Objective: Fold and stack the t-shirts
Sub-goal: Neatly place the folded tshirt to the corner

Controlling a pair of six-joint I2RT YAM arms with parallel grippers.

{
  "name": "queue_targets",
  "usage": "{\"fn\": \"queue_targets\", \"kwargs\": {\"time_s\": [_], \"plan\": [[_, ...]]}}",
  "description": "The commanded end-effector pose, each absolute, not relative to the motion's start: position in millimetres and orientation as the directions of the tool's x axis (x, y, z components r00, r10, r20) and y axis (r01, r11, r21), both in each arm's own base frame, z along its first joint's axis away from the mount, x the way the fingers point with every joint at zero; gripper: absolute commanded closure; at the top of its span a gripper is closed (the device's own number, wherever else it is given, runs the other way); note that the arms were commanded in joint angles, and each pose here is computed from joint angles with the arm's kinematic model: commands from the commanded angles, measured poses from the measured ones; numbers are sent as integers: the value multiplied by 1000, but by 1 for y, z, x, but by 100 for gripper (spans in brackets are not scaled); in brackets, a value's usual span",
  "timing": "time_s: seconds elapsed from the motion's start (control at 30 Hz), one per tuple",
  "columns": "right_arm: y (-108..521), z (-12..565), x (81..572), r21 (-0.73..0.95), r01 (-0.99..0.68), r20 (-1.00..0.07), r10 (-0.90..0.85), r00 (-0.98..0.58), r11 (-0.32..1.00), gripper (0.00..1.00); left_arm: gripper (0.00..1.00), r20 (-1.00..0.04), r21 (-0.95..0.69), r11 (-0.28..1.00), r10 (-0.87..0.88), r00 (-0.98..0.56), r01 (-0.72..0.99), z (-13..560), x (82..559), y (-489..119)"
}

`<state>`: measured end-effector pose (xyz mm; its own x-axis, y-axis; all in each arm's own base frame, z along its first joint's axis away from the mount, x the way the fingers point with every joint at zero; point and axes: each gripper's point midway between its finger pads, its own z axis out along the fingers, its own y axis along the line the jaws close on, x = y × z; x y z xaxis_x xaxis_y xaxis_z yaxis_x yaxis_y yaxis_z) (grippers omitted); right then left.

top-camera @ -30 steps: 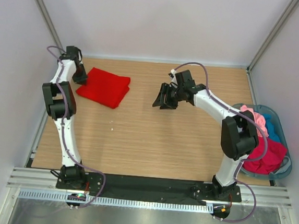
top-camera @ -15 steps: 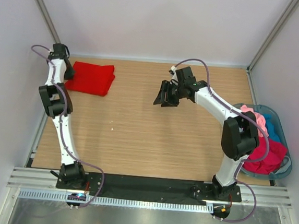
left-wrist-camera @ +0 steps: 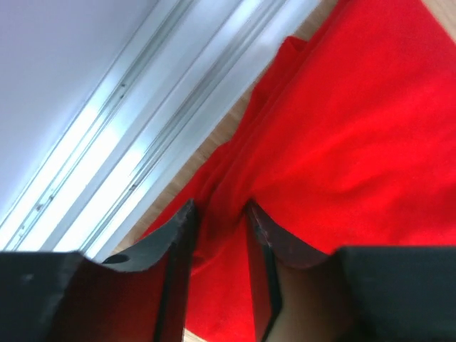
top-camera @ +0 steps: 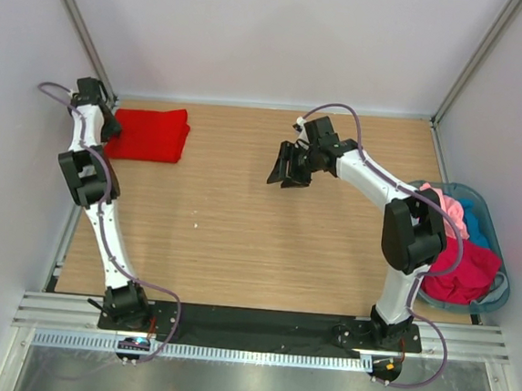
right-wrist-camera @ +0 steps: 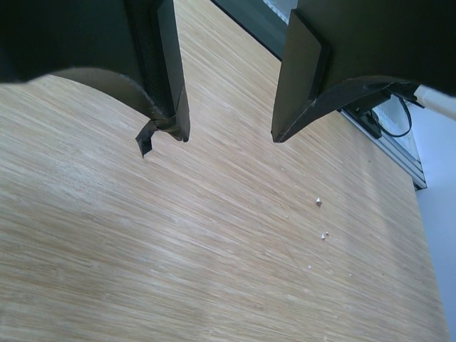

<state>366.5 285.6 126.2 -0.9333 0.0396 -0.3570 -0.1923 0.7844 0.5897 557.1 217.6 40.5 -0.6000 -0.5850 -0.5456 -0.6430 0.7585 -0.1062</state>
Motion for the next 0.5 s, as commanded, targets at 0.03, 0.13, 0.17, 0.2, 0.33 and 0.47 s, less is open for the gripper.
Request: {"fn": "queue_targets", "kwargs": {"time_s": [0.03,0.13,0.17,0.2,0.33,0.47], "plan": [[289,156,370,603,-249,-418,34,-908,758,42,61,-637,-287,781,-588,-499,-554,131,577,201],[289,158,367,613,-248,-415,38,-909,750,42,56,-641,-310,797,-578,-505,-518,148,573,179],[290,158,366,617,-247,-414,42,-909,748,42,54,-642,-308,806,-568,-514,-506,156,567,169],[289,162,366,620,-251,-423,47,-905,743,42,54,-650,-301,814,-556,-518,-496,162,564,163],[289,167,363,628,-254,-425,50,-904,736,41,54,-635,-283,845,-520,-571,-454,164,550,127],[288,174,356,631,-269,-433,43,-900,727,41,55,-606,-222,877,-467,-644,-427,153,532,96]]}}
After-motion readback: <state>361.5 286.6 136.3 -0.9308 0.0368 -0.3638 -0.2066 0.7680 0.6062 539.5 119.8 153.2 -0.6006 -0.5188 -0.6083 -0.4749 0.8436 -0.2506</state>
